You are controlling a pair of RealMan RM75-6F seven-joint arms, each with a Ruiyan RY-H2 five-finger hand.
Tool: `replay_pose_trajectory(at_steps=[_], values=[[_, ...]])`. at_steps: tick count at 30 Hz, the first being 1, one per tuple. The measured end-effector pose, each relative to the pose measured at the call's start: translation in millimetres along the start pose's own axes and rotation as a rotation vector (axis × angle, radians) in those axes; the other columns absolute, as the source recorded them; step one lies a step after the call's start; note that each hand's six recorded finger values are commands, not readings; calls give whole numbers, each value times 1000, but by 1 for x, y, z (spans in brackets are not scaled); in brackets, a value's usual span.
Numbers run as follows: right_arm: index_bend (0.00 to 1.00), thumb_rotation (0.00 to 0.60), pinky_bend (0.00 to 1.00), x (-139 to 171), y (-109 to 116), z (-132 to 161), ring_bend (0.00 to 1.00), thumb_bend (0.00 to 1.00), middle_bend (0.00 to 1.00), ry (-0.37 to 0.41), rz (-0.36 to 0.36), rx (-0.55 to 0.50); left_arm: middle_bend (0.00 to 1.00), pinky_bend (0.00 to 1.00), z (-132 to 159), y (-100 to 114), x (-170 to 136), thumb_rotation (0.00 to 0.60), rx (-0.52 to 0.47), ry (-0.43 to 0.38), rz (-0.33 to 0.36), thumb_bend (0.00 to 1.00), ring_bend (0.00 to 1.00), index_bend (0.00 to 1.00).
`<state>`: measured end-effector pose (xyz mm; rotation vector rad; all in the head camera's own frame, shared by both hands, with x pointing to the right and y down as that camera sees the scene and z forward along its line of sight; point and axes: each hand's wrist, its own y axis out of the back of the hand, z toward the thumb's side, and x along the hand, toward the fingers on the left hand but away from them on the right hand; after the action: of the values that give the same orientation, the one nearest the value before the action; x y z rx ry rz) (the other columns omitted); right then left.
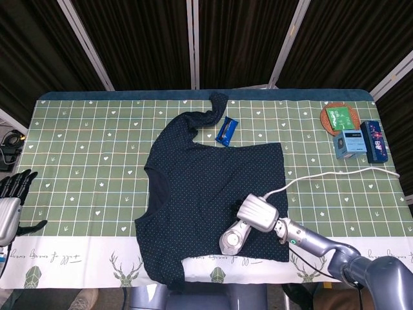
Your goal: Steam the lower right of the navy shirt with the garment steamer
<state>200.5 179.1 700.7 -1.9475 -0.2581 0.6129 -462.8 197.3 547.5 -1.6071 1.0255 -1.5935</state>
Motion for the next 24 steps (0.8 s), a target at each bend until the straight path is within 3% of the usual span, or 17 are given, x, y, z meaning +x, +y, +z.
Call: replay_pose_trajectory(at_steps=[10, 21, 24], values=[[767, 600, 883, 3, -10, -19, 613, 972, 599, -40, 14, -14, 0, 0, 0, -2, 0, 600, 5, 2, -2, 0, 0, 0], [759, 600, 883, 16, -19, -40, 613, 973, 596, -60, 47, 43, 0, 0, 1, -1, 0, 600, 6, 2, 1, 0, 0, 0], [752, 600, 882, 24, -21, -48, 614, 874, 597, -78, 60, 66, 0, 0, 1, -2, 0, 600, 7, 1, -1, 0, 0, 0]])
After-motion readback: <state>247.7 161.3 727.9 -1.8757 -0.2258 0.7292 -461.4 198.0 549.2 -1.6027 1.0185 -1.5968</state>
